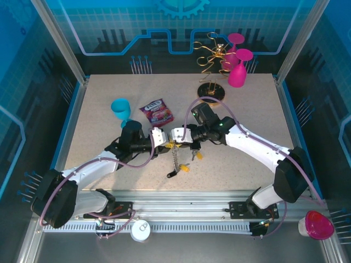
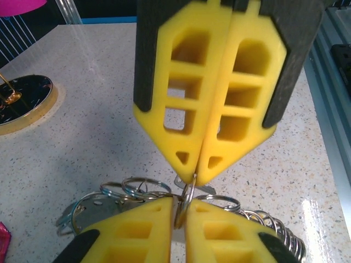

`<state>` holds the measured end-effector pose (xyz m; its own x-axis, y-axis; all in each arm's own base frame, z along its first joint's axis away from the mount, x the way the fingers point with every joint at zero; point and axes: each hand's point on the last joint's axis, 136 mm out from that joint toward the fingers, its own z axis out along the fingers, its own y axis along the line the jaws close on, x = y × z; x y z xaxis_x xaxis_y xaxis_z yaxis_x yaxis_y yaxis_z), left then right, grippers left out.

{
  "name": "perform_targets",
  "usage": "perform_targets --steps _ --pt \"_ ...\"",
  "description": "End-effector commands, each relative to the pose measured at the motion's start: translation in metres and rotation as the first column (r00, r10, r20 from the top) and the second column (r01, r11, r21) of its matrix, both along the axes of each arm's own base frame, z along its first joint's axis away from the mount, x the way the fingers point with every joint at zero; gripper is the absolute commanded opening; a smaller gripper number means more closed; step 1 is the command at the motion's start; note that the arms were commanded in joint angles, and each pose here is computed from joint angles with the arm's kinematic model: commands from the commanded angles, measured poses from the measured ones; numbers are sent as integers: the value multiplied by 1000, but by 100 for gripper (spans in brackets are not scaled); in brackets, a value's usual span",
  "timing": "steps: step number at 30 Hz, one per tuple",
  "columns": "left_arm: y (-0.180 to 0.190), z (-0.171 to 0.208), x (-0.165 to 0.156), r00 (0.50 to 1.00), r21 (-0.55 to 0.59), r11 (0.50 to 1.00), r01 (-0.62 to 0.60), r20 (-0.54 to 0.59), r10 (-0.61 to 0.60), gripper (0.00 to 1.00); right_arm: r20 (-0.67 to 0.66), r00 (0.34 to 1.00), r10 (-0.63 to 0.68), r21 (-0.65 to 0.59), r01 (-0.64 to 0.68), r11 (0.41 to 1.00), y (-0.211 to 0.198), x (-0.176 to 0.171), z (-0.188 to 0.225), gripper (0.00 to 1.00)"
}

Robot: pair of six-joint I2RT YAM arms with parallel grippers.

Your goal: Put the keys on the keyring

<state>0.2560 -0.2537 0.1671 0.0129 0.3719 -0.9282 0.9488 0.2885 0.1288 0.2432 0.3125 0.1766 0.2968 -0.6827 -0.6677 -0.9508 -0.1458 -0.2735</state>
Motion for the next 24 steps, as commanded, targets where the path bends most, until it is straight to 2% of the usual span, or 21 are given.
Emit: perform_targets --steps 1,3,6,7,9,11,14,16,24 --pt "-6 26 1 998 -43 998 40 54 -38 6 -8 1000 29 -33 -30 999 3 -7 2 0" --pt "-7 27 1 998 -47 998 46 54 -43 0 -21 999 29 -10 -30 1000 6 -9 5 0" --pt "-7 27 -2 996 -47 997 61 61 -58 0 -45 999 4 51 -1 999 8 -8 12 0" --pt "-7 27 -4 996 -48 997 66 69 -62 0 -64 998 -15 98 21 995 7 -6 18 3" --pt "-7 28 -6 993 -53 995 79 94 -74 0 -112 993 -43 206 66 976 4 -3 26 18" --pt "-7 29 -9 988 -64 993 97 124 -89 0 -125 991 -42 305 79 949 -1 -4 29 22" --pt "-9 30 -13 983 -70 990 124 148 -113 0 -124 991 -54 381 98 920 -3 2 31 24" --pt "-10 30 -15 979 -73 987 141 157 -128 0 -148 988 -45 373 98 923 -5 -2 17 24" --pt "-12 32 -18 975 -84 982 168 164 -153 0 -144 989 -22 402 79 912 0 -1 18 20"
